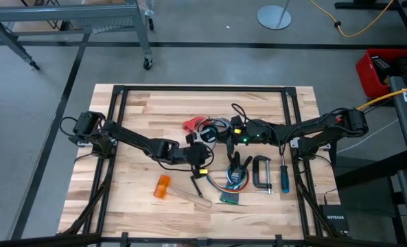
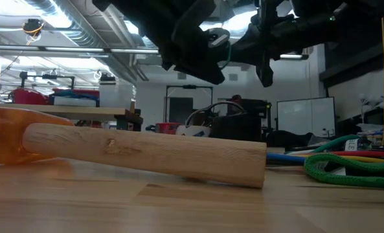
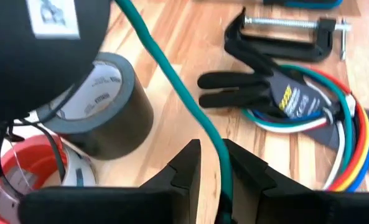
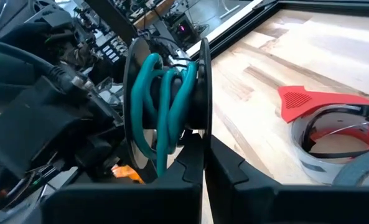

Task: Coil cords
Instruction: Coil the blue wire onto the spool

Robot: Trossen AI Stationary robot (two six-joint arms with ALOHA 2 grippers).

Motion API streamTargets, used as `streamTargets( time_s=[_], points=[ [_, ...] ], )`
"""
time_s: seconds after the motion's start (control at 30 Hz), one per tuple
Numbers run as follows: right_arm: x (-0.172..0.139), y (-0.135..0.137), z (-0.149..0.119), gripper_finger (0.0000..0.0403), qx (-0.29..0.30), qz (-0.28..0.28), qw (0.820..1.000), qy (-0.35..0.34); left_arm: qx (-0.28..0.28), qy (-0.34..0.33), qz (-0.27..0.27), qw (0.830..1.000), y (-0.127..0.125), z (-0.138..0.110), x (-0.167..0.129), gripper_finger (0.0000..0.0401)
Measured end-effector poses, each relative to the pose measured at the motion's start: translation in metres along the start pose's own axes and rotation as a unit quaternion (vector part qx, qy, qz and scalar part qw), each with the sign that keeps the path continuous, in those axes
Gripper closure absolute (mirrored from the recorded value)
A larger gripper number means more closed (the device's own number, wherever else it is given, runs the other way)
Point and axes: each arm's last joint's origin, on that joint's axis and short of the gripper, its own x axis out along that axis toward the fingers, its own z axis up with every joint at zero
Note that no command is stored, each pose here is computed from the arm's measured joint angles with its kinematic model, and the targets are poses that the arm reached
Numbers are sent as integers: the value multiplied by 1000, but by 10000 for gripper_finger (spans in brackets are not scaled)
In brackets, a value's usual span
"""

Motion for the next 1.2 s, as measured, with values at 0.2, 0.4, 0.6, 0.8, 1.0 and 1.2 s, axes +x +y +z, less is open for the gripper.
streamTargets(
  time_s=[0.2, 0.4, 0.6, 0.8, 1.0, 1.2],
  points=[
    [0, 1, -1, 398, -1, 13, 1000, 11, 16, 21, 1, 1000, -4, -6, -2, 371],
    [0, 2, -4, 398, -3, 53, 997, 49, 27, 37, 1, 999, -7, -10, -5, 397],
    [-1, 2, -9, 398, -1, 78, 992, 98, 35, 54, 12, 998, -12, -16, -9, 400],
    [-3, -3, -20, 398, -1, 77, 982, 173, 44, 67, 27, 996, -16, -21, -13, 401],
    [-6, -9, -29, 398, -2, 57, 973, 223, 41, 59, 44, 996, -15, -19, -16, 401],
    [-7, -10, -31, 398, -8, 54, 971, 233, 39, 60, 47, 996, -12, -18, -15, 401]
  ],
)
